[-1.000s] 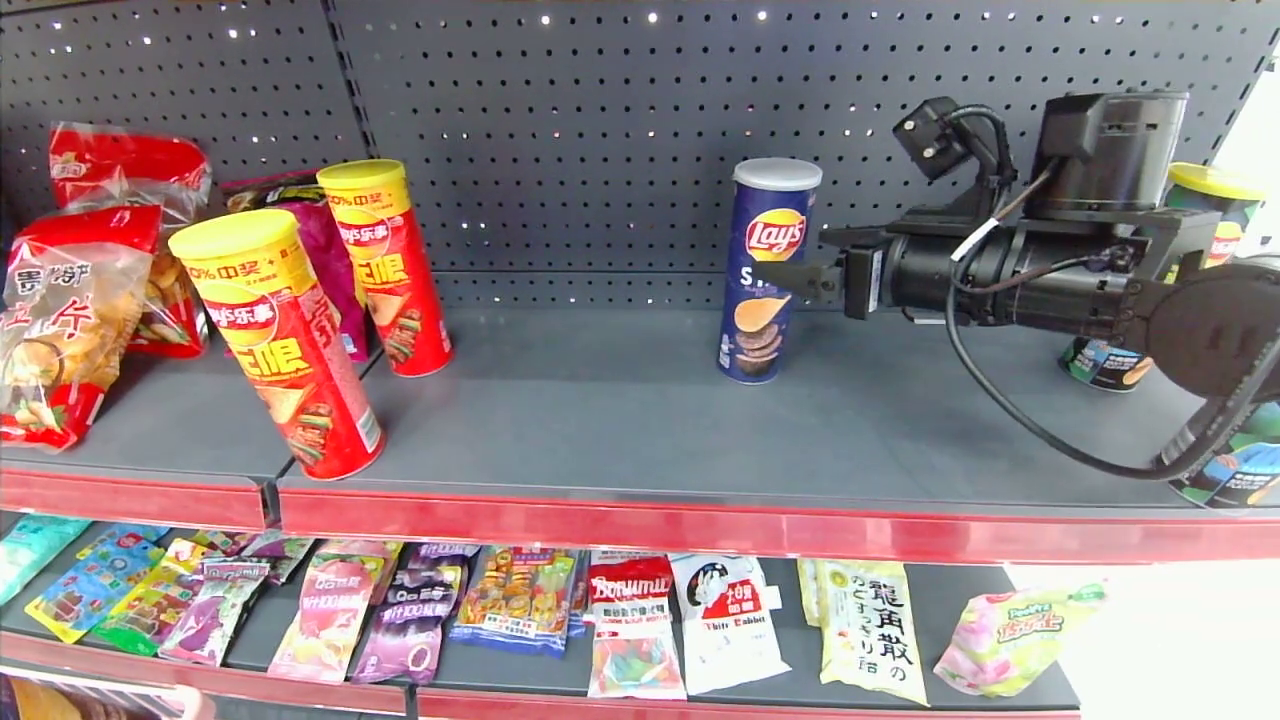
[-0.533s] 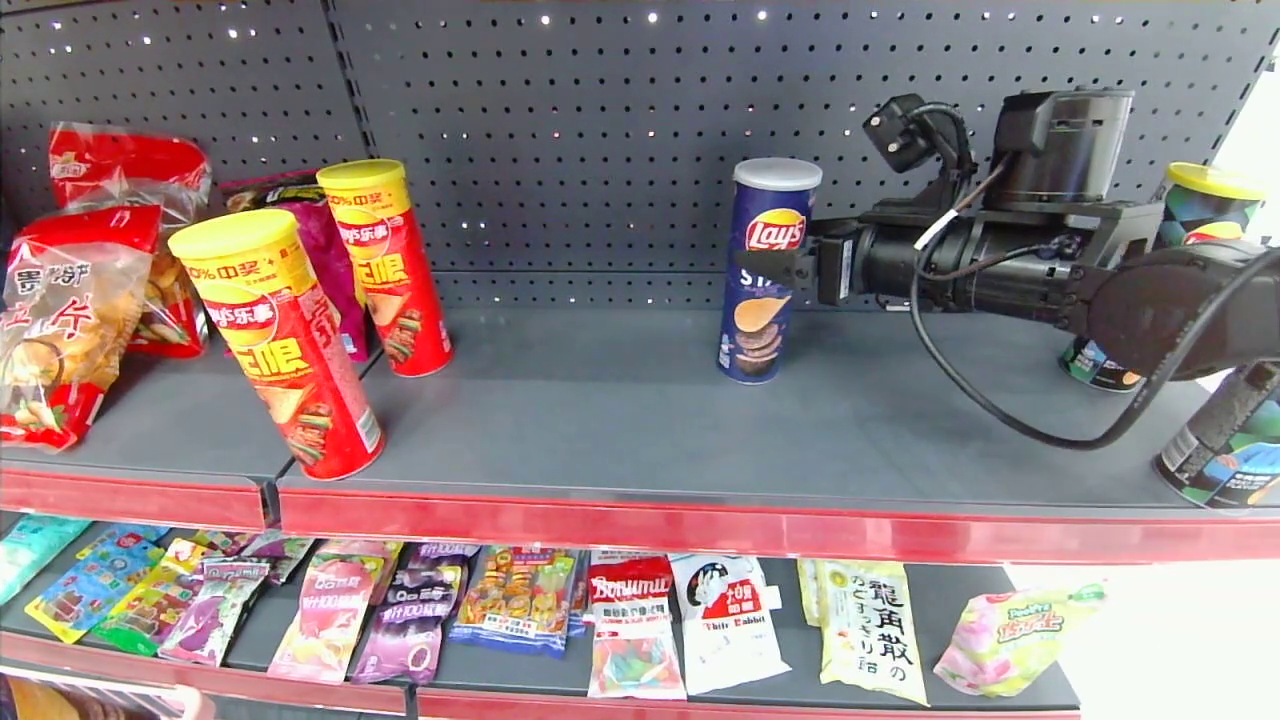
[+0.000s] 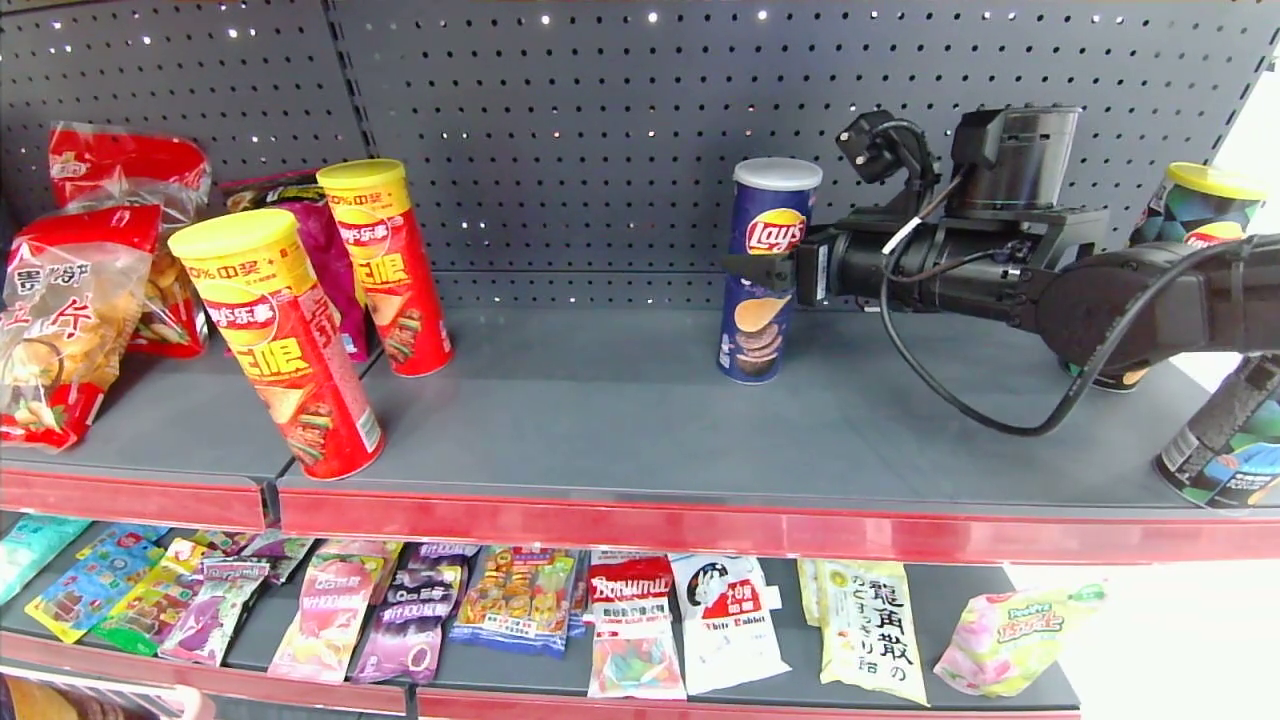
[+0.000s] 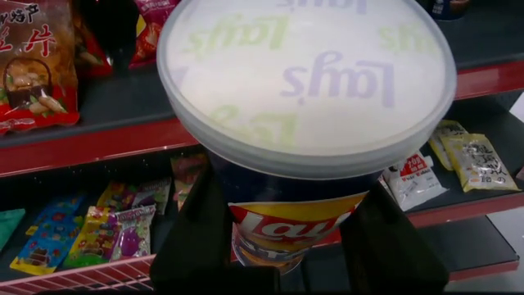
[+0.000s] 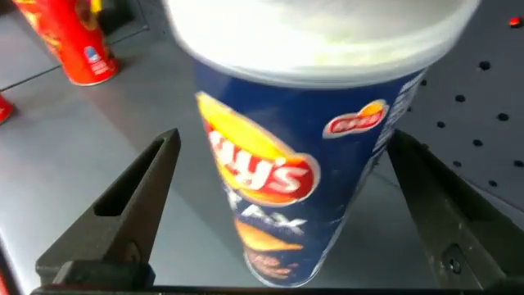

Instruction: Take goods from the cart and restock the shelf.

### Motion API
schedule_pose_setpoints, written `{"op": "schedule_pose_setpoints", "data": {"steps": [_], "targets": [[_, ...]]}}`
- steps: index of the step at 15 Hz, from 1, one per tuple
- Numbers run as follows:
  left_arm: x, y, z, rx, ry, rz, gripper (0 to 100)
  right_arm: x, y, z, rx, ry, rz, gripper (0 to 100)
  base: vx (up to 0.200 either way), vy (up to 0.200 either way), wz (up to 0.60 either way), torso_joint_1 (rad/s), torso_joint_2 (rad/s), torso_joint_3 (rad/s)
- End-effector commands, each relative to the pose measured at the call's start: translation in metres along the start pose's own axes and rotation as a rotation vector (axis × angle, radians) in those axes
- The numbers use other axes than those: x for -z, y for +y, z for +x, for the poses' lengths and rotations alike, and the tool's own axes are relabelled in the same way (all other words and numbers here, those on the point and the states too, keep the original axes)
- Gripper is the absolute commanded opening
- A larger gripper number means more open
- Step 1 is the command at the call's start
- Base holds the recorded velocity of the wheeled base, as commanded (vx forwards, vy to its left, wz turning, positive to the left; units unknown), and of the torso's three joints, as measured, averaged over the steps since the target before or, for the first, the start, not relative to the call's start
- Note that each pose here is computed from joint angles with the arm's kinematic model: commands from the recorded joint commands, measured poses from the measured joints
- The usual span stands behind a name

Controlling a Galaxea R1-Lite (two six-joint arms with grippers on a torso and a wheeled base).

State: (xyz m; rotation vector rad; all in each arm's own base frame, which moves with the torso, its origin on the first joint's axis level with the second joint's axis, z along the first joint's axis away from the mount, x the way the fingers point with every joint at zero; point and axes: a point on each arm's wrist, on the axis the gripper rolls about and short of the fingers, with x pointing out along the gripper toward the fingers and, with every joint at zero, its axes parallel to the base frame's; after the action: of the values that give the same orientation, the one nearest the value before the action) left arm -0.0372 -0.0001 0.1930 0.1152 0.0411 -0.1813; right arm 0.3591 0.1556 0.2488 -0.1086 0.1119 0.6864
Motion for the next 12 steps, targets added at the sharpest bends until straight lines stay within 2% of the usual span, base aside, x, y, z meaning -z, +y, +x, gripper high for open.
{"op": "schedule_pose_setpoints", "data": {"steps": [1,3,4,8,10,12], "targets": [[0.000,0.000,0.000,0.001,0.001,0.000,0,-0.003,-0.001,0.005,0.002,-0.012,-0.003,100,0.000,0.000,0.00,0.000,0.00,0.000],[0.000,0.000,0.000,0.000,0.001,0.000,0,-0.004,-0.001,0.008,0.003,-0.017,-0.006,100,0.000,0.000,0.00,0.000,0.00,0.000],[0.000,0.000,0.000,0.001,0.001,0.000,0,-0.004,-0.001,0.008,0.004,-0.017,-0.006,0,0.000,0.000,0.00,0.000,0.00,0.000],[0.001,0.000,0.000,0.000,0.001,0.000,0,-0.002,0.007,0.010,0.002,-0.009,-0.007,0,0.000,0.000,0.00,0.000,0.00,0.000],[0.002,0.000,-0.001,-0.001,-0.001,0.000,0,-0.009,0.015,0.006,0.048,-0.018,-0.013,0,0.000,0.000,0.00,0.000,0.00,0.000],[0.003,0.000,-0.002,0.001,-0.004,0.000,0,-0.022,0.027,-0.009,0.145,-0.034,-0.018,0,0.000,0.000,0.00,0.000,0.00,0.000]]}}
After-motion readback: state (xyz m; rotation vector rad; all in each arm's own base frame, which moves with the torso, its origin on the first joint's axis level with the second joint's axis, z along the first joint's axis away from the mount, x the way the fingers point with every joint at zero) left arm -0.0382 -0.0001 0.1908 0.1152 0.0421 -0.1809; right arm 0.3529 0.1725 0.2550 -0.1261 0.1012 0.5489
